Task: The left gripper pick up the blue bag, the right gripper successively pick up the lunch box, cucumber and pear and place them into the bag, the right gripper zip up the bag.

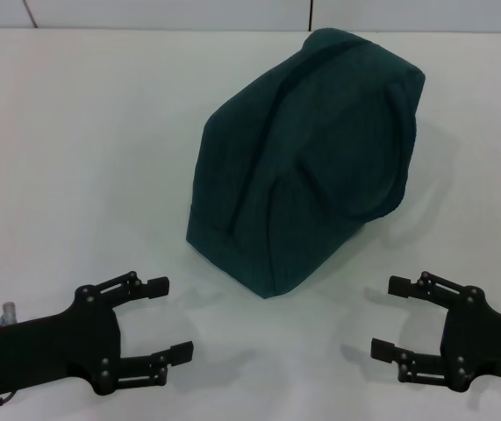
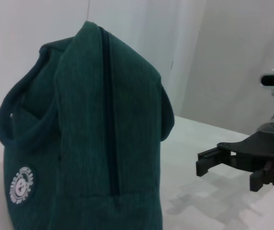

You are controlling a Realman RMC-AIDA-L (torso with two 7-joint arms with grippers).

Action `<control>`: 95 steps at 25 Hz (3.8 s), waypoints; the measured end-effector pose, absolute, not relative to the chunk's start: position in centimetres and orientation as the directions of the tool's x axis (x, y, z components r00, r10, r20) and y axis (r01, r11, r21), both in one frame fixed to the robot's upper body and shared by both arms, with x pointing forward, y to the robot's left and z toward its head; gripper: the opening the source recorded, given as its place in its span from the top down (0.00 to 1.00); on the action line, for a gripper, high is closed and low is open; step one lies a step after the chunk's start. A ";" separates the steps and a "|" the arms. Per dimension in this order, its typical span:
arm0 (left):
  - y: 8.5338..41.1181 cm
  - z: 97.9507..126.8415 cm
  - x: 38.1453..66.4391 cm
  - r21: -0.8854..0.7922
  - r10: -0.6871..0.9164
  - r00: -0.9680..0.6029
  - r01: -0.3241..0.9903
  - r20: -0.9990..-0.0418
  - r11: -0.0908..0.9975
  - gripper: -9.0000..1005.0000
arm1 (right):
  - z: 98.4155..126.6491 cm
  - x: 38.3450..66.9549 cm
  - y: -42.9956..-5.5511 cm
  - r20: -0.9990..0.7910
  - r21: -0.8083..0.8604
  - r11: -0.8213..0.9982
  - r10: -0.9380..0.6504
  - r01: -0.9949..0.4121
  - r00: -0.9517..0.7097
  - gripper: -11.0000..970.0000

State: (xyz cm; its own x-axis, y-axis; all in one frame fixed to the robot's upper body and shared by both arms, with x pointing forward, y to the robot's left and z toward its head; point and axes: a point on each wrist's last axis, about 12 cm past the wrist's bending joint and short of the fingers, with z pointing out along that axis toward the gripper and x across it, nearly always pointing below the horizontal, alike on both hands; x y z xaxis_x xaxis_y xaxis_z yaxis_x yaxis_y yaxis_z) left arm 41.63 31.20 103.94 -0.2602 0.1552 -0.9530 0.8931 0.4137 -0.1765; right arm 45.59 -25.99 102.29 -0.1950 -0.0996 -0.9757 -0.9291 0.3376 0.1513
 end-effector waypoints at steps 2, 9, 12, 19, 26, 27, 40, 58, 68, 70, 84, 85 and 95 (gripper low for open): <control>31.1 104.1 41.5 -0.179 0.149 -0.256 0.898 -0.955 0.402 0.12 | 102.3 45.5 -26.0 -0.977 0.143 0.333 -0.103 -0.932 -0.187 0.12; 31.0 104.4 41.6 -0.174 0.135 -0.241 0.907 -0.961 0.383 0.12 | 102.3 45.4 -25.9 -0.980 0.124 0.324 -0.109 -0.938 -0.167 0.12; 31.0 104.5 41.7 -0.169 0.136 -0.236 0.909 -0.962 0.381 0.12 | 102.3 45.4 -25.9 -0.980 0.124 0.323 -0.109 -0.938 -0.167 0.12; 30.8 104.6 42.0 -0.162 0.141 -0.228 0.913 -0.963 0.373 0.12 | 102.3 45.4 -25.9 -0.980 0.124 0.323 -0.108 -0.938 -0.167 0.12; 30.8 104.6 42.1 -0.161 0.142 -0.228 0.914 -0.963 0.373 0.12 | 102.3 45.4 -25.8 -0.980 0.124 0.321 -0.106 -0.939 -0.166 0.12; 30.8 104.6 42.1 -0.161 0.142 -0.228 0.914 -0.963 0.373 0.12 | 102.3 45.4 -25.8 -0.980 0.124 0.321 -0.106 -0.939 -0.166 0.12; 30.8 104.7 42.2 -0.157 0.144 -0.223 0.916 -0.964 0.369 0.12 | 102.3 45.4 -25.7 -0.981 0.124 0.322 -0.103 -0.938 -0.165 0.12; 30.8 104.8 42.3 -0.154 0.143 -0.219 0.918 -0.965 0.365 0.12 | 102.3 45.4 -25.6 -0.981 0.125 0.324 -0.100 -0.938 -0.165 0.12; 30.8 104.8 42.4 -0.154 0.143 -0.218 0.918 -0.965 0.365 0.12 | 102.3 45.4 -25.6 -0.981 0.124 0.325 -0.099 -0.938 -0.164 0.12; 30.8 104.8 42.4 -0.154 0.143 -0.218 0.918 -0.965 0.364 0.12 | 102.3 45.4 -25.6 -0.981 0.124 0.325 -0.099 -0.938 -0.164 0.12; 30.6 104.8 42.4 -0.154 0.143 -0.216 0.922 -0.966 0.356 0.12 | 102.3 45.4 -25.7 -0.981 0.126 0.327 -0.099 -0.937 -0.167 0.12; 30.6 104.8 42.4 -0.153 0.143 -0.216 0.922 -0.966 0.355 0.12 | 102.3 45.4 -25.7 -0.981 0.126 0.327 -0.099 -0.937 -0.167 0.12; 30.5 104.9 42.6 -0.150 0.145 -0.212 0.924 -0.967 0.351 0.12 | 102.3 45.4 -25.7 -0.981 0.126 0.327 -0.098 -0.937 -0.166 0.12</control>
State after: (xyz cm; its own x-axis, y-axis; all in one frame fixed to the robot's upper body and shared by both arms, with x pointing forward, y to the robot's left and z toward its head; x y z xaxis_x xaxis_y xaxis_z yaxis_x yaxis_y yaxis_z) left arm 42.58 30.55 104.91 -0.2121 0.1445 -0.9665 0.9243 0.3508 -0.1504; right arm 45.38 -25.69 102.27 -0.1665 -0.0984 -0.9811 -0.9366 0.3270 0.1261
